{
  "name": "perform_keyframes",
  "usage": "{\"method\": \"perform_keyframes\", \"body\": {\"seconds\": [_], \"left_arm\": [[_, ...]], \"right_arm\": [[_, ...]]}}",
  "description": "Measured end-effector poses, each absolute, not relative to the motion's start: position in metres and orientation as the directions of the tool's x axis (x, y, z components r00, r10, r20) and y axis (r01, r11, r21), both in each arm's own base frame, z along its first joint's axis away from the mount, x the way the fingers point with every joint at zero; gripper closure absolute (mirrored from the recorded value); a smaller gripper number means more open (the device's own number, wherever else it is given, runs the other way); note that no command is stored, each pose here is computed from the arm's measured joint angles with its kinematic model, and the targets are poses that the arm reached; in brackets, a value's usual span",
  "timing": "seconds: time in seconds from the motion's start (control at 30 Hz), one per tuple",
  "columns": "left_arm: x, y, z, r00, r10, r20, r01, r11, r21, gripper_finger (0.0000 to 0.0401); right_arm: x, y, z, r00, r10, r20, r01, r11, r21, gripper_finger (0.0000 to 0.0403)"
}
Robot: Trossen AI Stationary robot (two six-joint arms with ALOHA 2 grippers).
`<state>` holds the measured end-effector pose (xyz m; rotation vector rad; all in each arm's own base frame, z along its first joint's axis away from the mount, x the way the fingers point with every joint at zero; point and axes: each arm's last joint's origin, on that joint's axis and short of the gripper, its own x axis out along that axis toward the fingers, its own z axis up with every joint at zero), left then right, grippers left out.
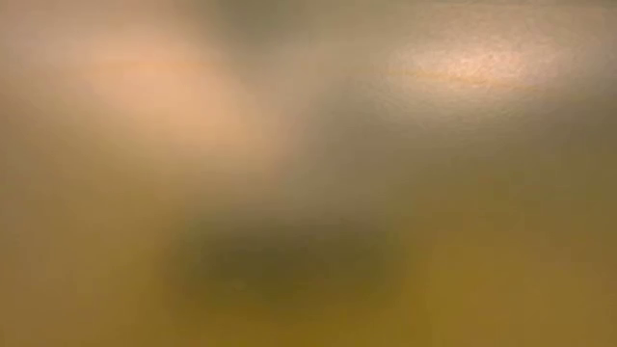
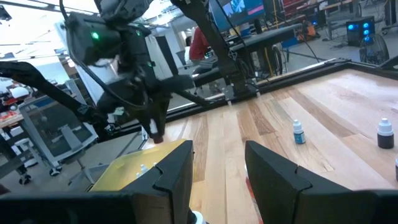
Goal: Pick & Place food coloring
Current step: Put the small red food coloring bottle in the yellow bin
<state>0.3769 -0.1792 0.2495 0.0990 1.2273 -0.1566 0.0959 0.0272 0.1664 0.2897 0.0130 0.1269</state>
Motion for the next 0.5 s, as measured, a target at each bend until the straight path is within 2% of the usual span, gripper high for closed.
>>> {"method": "perform_keyframes", "body": {"seconds": [0.17, 0.3, 0.5], "left_arm": [[0.38, -0.18, 0.265, 0.366, -0.071, -0.928, 0.407, 0.909, 0.09, 0.0321], [0.38, -0.185, 0.279, 0.376, -0.136, -0.917, 0.622, 0.77, 0.141, 0.0321], [0.369, -0.207, 0.293, 0.379, -0.181, -0.908, 0.789, 0.576, 0.214, 0.0321]], "right_arm": [[0.096, 0.027, 0.166, 0.992, 0.127, 0.006, -0.123, 0.95, 0.286, 0.0266], [0.096, 0.027, 0.167, 0.992, 0.127, 0.006, -0.123, 0.95, 0.286, 0.0264], [0.096, 0.027, 0.167, 0.992, 0.127, 0.006, -0.123, 0.95, 0.286, 0.0266]]}}
